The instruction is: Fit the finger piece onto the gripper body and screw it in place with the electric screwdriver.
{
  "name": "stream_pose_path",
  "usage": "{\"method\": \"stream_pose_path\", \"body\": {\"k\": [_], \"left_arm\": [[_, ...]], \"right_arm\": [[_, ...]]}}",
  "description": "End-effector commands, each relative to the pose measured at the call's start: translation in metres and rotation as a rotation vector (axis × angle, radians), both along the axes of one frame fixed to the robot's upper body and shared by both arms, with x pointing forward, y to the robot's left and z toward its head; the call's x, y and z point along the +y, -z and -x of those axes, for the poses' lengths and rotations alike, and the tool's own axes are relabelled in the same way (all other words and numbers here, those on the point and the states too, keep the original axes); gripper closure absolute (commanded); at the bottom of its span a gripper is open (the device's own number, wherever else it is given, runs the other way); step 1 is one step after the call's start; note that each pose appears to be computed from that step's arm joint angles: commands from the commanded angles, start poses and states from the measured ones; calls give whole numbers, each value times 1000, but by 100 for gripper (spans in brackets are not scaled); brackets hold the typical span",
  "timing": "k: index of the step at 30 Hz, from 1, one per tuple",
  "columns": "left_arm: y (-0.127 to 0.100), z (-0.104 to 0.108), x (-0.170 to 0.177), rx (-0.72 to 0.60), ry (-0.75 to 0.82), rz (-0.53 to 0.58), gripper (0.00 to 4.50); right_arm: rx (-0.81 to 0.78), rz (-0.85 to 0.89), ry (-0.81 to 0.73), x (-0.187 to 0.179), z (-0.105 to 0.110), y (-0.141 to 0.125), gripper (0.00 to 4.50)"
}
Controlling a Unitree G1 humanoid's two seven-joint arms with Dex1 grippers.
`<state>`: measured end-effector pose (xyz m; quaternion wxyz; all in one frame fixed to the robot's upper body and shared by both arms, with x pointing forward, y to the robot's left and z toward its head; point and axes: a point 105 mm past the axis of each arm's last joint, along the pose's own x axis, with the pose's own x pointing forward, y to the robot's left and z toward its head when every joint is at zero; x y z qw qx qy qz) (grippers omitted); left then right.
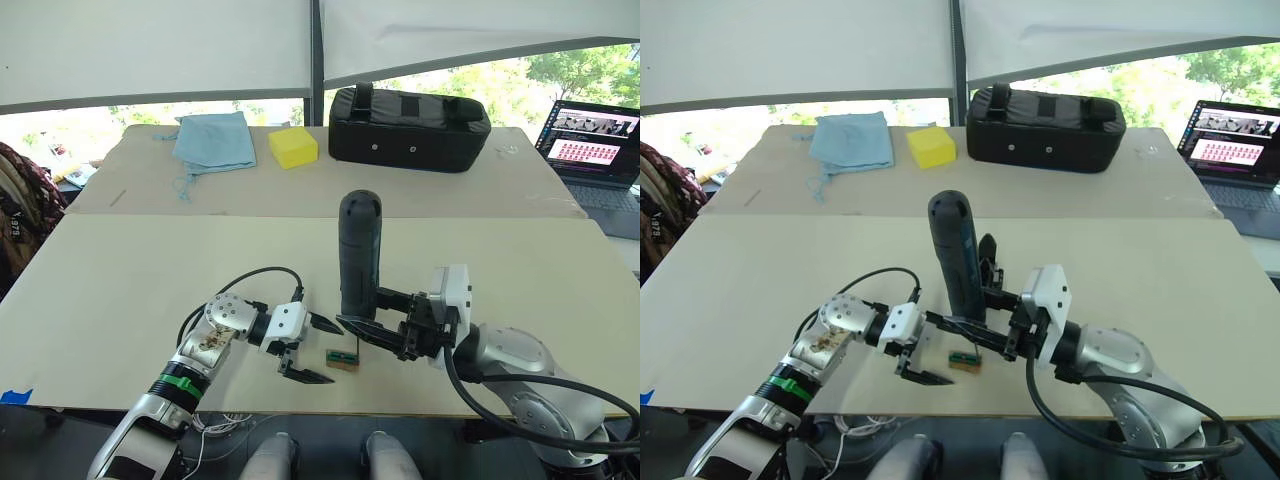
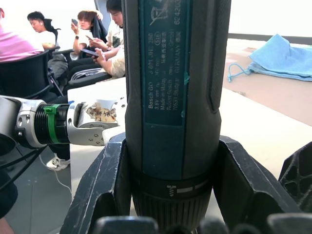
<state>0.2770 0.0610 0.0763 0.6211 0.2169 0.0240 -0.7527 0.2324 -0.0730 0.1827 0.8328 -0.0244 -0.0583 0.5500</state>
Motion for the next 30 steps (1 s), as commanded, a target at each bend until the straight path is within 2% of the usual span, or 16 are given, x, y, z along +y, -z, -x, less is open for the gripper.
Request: {"method": "stream_pose_path", "body": {"k": [1,30], "left_arm": [[-7,-1,-3,-33,19,11,0],[-8,-2,-4,-33,13,15,0]], "right_arm": [[-101,-31,-42,5,9,-20,258],[-41,-17,-56,4,10,-20,258]]}}
